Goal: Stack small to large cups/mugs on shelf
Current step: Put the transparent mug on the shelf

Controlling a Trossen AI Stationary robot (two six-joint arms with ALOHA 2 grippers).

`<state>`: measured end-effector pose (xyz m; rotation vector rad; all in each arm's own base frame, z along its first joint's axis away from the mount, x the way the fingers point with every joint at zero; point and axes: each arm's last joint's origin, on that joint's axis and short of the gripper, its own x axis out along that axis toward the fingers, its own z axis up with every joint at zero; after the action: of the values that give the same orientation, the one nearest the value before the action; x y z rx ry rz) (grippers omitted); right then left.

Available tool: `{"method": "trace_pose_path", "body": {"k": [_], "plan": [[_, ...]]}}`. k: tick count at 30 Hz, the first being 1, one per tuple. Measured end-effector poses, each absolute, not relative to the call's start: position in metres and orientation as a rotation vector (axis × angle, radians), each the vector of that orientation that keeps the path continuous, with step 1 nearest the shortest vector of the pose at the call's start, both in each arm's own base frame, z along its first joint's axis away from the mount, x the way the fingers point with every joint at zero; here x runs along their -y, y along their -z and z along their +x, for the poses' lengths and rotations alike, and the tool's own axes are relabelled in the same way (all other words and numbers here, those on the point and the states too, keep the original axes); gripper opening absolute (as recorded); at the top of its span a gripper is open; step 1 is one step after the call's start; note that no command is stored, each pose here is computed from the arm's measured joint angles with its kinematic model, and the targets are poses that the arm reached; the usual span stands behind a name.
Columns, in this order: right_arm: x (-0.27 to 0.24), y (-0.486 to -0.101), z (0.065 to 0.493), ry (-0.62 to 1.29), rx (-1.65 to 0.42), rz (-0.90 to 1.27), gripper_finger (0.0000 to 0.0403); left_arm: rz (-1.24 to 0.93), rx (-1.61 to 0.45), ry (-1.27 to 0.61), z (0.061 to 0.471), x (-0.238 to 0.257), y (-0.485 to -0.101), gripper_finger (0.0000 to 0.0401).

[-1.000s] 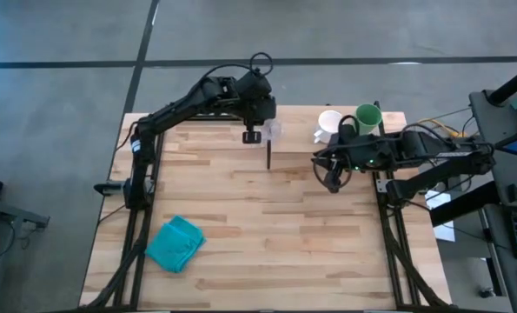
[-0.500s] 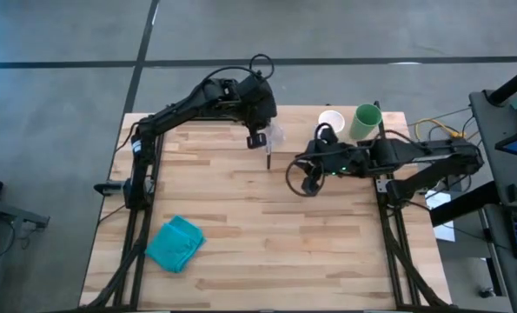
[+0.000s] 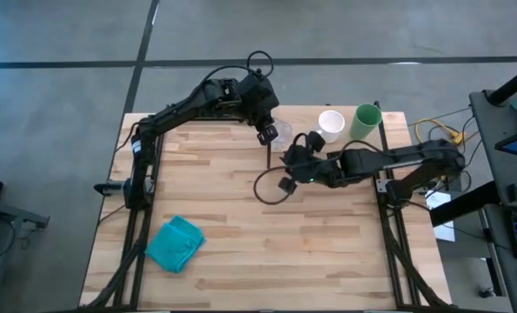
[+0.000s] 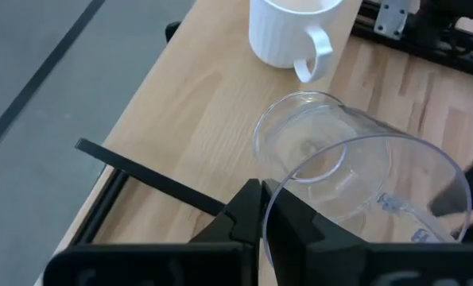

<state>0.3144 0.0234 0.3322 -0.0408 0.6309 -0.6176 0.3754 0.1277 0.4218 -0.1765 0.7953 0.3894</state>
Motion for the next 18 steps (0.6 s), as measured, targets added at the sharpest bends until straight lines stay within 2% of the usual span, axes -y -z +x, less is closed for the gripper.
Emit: {"method": "trace_pose_path", "body": {"k": [18], "plan": [[-0.023, -0.337, 0.325, 0.661, -0.530, -0.097, 0.0079, -0.202, -0.789, -0.401, 0.375, -0.128, -0.422, 0.0000]]}}
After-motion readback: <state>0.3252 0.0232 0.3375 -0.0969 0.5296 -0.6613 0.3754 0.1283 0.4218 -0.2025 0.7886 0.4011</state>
